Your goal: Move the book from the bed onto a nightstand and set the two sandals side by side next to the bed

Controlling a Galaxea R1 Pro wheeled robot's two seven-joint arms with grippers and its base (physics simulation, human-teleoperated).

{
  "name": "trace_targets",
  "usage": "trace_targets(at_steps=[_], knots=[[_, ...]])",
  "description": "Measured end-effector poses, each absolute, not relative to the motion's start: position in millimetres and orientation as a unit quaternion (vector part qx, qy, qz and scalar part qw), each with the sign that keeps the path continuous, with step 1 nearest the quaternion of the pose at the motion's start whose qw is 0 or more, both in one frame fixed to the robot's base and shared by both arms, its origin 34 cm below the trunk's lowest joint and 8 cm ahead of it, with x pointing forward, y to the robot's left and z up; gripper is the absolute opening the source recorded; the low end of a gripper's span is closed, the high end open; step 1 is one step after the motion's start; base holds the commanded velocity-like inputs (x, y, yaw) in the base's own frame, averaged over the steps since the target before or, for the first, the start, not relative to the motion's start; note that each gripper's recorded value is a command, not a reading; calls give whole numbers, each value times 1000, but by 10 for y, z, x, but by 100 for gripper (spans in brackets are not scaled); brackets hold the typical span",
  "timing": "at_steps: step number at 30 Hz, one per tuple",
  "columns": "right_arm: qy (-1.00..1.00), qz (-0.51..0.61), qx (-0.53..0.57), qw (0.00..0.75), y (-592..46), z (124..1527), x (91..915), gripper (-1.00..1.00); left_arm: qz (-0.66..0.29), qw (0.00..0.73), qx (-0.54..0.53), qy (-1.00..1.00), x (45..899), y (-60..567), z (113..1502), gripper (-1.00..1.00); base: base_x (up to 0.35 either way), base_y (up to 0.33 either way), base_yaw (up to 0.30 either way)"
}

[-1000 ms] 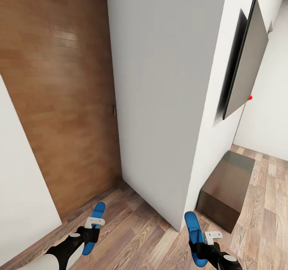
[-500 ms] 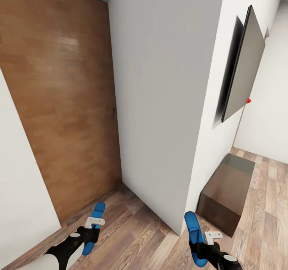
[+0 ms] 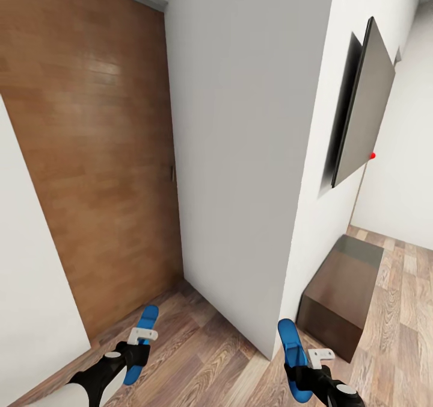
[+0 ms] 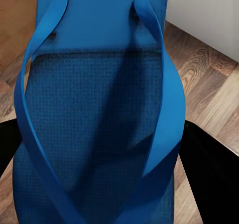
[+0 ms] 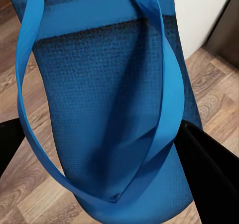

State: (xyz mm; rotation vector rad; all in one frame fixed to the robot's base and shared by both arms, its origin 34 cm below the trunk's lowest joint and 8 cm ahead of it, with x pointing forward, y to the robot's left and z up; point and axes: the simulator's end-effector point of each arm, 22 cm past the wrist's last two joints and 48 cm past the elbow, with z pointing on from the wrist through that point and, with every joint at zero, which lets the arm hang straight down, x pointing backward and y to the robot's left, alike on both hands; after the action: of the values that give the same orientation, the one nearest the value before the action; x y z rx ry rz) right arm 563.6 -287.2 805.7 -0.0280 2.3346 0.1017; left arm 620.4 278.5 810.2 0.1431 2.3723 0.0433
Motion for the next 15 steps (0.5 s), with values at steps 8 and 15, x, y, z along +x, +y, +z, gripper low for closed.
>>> trace_targets(at_steps=[8, 15], knots=[[919, 40, -13, 392, -2870, 8060, 5637, -100, 17, 373, 56, 926, 6171, 2785, 8079, -100, 0, 0, -3], [919, 40, -15, 392, -2865, 8064, 5639, -100, 16, 380, 56, 923, 6185, 2778, 8097, -100, 0, 0, -162]])
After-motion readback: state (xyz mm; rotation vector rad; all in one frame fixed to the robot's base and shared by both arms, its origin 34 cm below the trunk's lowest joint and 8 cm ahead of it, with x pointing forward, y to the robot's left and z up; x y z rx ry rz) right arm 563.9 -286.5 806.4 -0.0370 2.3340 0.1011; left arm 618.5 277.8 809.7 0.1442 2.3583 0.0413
